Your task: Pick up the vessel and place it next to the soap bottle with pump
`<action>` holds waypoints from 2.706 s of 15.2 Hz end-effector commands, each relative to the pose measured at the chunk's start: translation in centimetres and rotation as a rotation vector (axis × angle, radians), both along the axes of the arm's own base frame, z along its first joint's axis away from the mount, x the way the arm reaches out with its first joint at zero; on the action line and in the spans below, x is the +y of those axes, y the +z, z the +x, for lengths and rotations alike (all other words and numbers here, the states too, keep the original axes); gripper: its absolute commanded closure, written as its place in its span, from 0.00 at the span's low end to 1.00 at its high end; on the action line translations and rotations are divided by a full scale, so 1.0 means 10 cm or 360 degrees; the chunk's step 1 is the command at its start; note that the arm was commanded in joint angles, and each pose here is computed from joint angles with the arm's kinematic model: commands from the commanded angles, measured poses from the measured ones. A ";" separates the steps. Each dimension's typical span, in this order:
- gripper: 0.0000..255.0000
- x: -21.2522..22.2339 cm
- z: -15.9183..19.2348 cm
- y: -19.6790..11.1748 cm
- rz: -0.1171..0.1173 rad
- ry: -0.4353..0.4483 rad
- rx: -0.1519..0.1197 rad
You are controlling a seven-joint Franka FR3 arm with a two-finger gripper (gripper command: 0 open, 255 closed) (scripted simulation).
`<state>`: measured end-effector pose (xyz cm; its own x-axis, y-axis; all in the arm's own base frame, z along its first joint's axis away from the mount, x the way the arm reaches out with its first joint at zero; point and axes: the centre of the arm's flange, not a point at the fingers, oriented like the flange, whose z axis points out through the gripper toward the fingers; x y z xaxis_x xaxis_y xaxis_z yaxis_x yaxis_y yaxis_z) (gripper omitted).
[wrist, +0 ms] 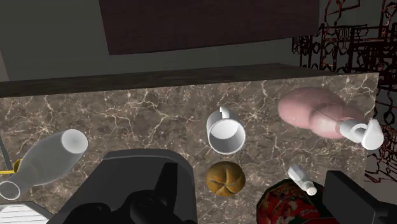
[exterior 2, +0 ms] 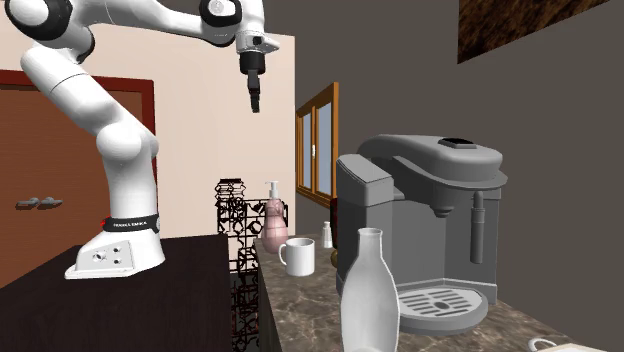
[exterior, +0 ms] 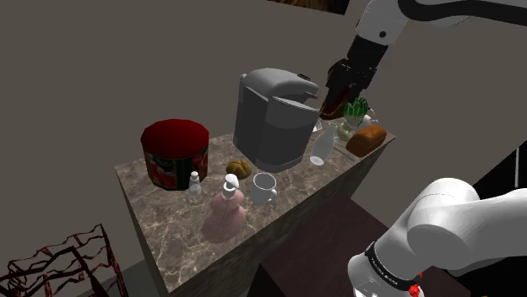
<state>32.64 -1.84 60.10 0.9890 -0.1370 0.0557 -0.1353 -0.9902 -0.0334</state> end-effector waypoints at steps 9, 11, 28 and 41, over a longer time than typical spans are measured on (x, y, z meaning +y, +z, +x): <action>0.00 -0.81 0.36 -0.55 -0.0012 -0.0047 0.0004; 0.00 -1.02 0.44 -0.69 -0.0015 -0.0059 0.0005; 0.00 -2.79 1.10 -1.85 -0.0040 -0.0159 0.0012; 0.00 -4.17 1.52 -2.71 -0.0059 -0.0235 0.0018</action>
